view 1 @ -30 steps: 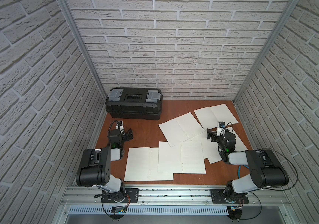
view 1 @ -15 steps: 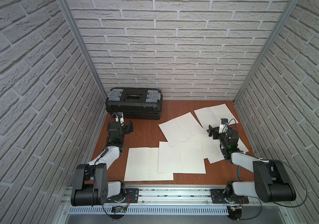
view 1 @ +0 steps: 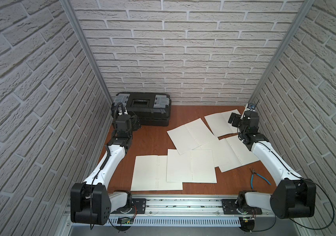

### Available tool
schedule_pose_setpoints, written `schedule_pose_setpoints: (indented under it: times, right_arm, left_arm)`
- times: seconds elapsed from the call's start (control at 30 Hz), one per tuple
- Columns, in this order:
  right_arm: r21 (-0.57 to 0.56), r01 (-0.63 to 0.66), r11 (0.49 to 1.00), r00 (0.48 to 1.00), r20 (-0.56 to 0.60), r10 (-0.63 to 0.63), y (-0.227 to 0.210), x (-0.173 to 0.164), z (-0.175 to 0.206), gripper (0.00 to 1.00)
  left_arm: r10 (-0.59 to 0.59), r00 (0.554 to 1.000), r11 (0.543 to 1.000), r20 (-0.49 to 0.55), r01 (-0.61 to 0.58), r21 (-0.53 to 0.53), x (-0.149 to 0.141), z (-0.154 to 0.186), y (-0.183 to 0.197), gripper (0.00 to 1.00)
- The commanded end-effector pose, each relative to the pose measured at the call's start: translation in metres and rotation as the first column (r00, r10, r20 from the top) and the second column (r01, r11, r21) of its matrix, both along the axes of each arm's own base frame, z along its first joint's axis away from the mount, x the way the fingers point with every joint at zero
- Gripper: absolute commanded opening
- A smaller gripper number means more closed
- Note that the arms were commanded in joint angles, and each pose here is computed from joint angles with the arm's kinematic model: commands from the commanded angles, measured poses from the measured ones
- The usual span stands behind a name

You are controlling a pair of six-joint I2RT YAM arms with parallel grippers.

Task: Close the notebook
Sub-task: Close the notebook at the center of the board.

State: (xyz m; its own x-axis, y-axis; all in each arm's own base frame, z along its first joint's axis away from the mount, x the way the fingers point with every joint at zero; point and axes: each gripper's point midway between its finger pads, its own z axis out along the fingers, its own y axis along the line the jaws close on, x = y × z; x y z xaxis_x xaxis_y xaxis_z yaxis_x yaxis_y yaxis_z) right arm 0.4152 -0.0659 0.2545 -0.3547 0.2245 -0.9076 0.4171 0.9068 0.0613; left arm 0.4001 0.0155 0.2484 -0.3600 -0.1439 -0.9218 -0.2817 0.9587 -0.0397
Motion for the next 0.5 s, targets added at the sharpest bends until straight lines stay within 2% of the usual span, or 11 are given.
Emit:
schedule_pose_setpoints:
  times: [0.0, 0.23, 0.33, 0.47]
  right_arm:
    - [0.004, 0.105, 0.994, 0.969, -0.223, -0.101, -0.009, -0.02, -0.033, 0.99]
    - [-0.017, 0.112, 0.994, 0.92, -0.375, -0.11, -0.005, -0.003, -0.04, 0.99]
    - [0.006, 0.095, 0.995, 0.919, -0.385, -0.086, 0.003, 0.002, -0.047, 0.99]
    - [0.049, 0.077, 0.996, 0.94, -0.336, -0.056, 0.012, 0.006, -0.053, 0.99]
  left_arm:
    - [0.112, 0.993, 0.992, -0.031, -0.113, -0.058, -0.007, 0.007, 0.011, 0.98]
    - [0.059, 0.993, 0.977, -0.098, -0.078, -0.199, 0.005, -0.008, -0.022, 0.98]
    - [0.013, 0.989, 0.97, -0.147, -0.048, -0.239, 0.011, -0.015, -0.035, 0.98]
    - [-0.022, 0.983, 0.976, -0.18, -0.018, -0.217, 0.012, -0.021, -0.049, 0.98]
